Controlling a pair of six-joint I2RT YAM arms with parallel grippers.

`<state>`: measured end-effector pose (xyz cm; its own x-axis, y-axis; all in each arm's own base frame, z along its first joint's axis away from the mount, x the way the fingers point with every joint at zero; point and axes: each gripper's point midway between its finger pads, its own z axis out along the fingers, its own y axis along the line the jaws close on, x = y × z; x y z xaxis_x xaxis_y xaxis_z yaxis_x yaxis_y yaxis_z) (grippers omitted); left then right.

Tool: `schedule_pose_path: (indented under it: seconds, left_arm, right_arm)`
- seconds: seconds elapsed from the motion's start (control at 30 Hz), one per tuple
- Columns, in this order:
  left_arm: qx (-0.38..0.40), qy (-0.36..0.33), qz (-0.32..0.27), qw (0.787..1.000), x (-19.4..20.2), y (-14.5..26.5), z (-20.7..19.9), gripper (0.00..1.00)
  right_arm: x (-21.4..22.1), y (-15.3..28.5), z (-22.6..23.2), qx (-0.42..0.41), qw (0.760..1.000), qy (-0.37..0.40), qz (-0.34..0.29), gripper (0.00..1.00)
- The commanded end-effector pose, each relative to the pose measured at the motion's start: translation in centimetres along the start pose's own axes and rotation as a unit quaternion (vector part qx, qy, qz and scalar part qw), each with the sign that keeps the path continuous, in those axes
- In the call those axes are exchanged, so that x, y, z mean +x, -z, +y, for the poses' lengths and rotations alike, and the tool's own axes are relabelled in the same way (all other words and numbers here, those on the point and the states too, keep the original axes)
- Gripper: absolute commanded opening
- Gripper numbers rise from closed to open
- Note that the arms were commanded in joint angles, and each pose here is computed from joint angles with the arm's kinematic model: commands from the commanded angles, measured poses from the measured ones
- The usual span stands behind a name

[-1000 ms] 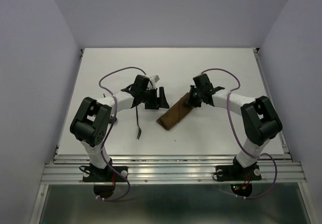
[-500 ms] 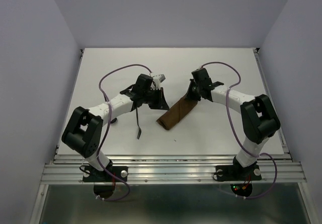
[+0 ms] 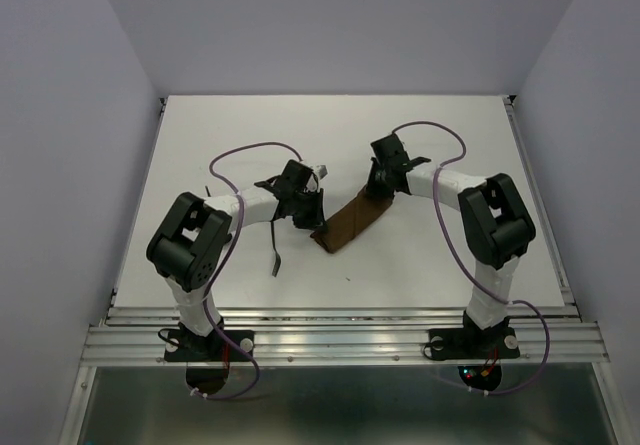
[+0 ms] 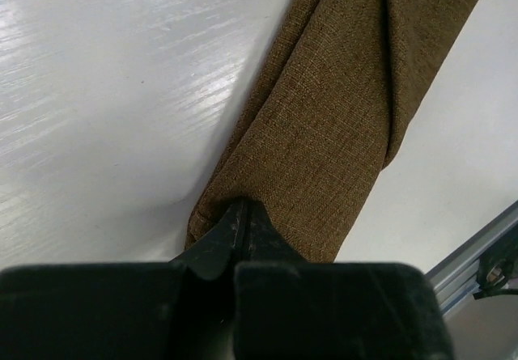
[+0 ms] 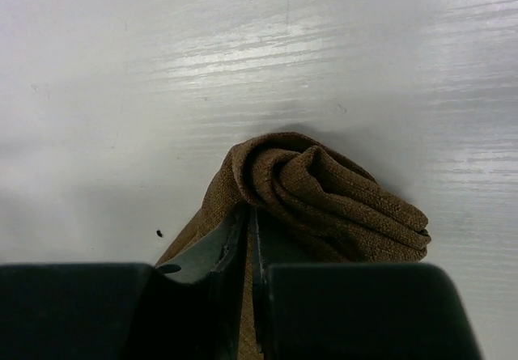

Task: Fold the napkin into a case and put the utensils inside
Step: Smooth out the smaller rectangle-folded napkin at the center of the board.

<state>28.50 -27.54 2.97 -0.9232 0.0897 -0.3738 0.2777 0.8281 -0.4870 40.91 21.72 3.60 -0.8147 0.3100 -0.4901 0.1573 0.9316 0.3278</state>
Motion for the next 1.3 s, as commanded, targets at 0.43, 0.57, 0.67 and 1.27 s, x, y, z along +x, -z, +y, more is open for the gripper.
schedule_pose_path:
  seconds: [0.43, 0.57, 0.67, 1.27]
  left_arm:
    - [-0.006, -0.018, -0.047, 0.999, -3.3, 3.8, -2.0, 0.0]
    - [-0.004, -0.001, -0.015, 1.0, -1.6, 2.0, -1.3, 0.0]
    - [-0.009, 0.005, -0.002, 1.0, -1.0, 0.9, -0.6, 0.0]
    - [0.002, -0.019, -0.038, 0.999, -7.5, -0.9, -3.5, 0.0]
  right_arm:
    - [-2.8, 2.2, -1.1, 0.042, 0.997, 0.033, -0.047, 0.12]
    - [-1.4, -0.2, -3.3, 0.081, 0.996, 0.031, -0.029, 0.12]
    - [-0.2, -1.3, -4.5, 0.101, 0.994, 0.027, -0.016, 0.12]
    - [-4.4, -0.3, -7.5, 0.093, 0.994, 0.016, -0.046, 0.12]
